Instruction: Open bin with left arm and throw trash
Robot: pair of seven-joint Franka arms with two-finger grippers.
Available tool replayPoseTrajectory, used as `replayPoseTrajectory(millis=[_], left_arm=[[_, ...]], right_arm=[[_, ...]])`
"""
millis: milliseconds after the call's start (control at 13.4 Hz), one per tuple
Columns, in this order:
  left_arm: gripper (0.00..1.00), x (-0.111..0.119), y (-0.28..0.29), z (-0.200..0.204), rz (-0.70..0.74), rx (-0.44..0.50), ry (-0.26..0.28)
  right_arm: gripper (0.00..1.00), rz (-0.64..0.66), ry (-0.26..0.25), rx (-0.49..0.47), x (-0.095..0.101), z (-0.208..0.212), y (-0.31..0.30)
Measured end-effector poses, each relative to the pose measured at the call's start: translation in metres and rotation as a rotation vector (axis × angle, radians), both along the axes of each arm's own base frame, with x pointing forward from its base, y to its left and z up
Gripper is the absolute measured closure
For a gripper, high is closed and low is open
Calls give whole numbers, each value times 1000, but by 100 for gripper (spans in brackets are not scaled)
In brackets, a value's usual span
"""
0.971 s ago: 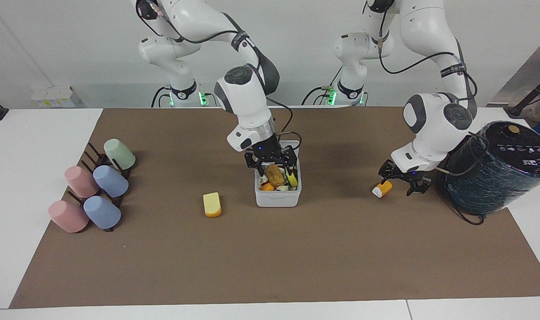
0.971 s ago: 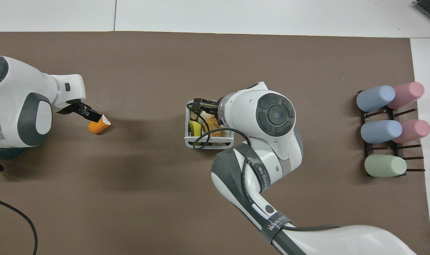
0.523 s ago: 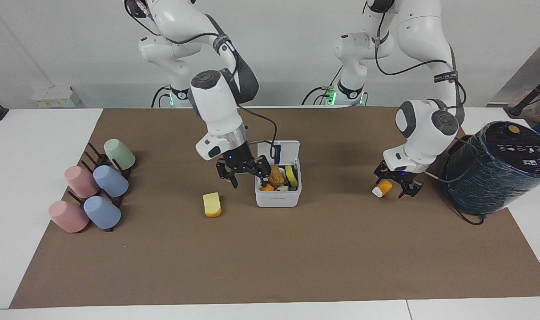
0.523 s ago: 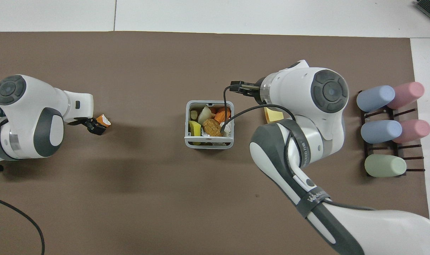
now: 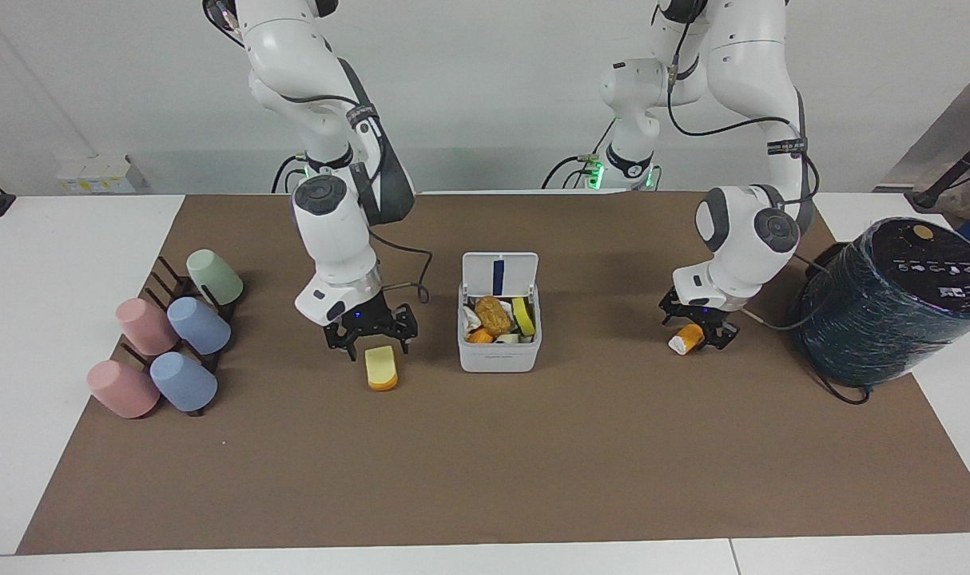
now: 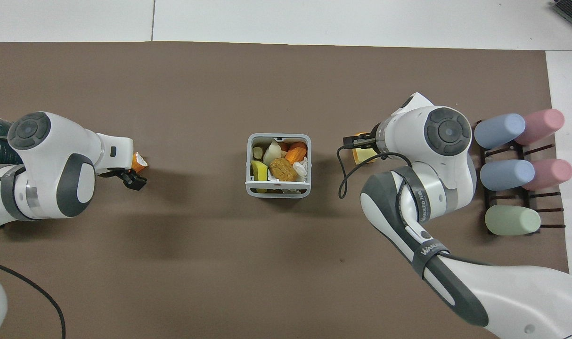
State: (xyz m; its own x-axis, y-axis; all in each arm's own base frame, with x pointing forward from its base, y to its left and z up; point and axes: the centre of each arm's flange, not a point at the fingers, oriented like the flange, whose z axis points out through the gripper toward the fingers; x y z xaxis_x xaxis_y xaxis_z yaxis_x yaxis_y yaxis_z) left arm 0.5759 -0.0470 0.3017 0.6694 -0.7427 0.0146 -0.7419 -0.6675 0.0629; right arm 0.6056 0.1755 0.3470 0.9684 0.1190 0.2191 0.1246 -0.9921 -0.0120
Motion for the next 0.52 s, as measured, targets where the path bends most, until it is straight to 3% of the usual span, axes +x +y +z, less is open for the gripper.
replayPoseTrajectory(millis=[149,224,448,523], left_arm=[[52,0,0,2,3,0,-4],[59,0,0,3,11,0,-6],[59,5,-1,13,81,0,-22],[59,10,-3,21,110,-2,-33]], right_arm=[[0,12,-2,-16,-6,-14,-5],[0,14,-6,-14,-8,-18,-5],[6,20,-28,0,-15,-41,-6],[14,20,-30,2,-16,-45,-6]])
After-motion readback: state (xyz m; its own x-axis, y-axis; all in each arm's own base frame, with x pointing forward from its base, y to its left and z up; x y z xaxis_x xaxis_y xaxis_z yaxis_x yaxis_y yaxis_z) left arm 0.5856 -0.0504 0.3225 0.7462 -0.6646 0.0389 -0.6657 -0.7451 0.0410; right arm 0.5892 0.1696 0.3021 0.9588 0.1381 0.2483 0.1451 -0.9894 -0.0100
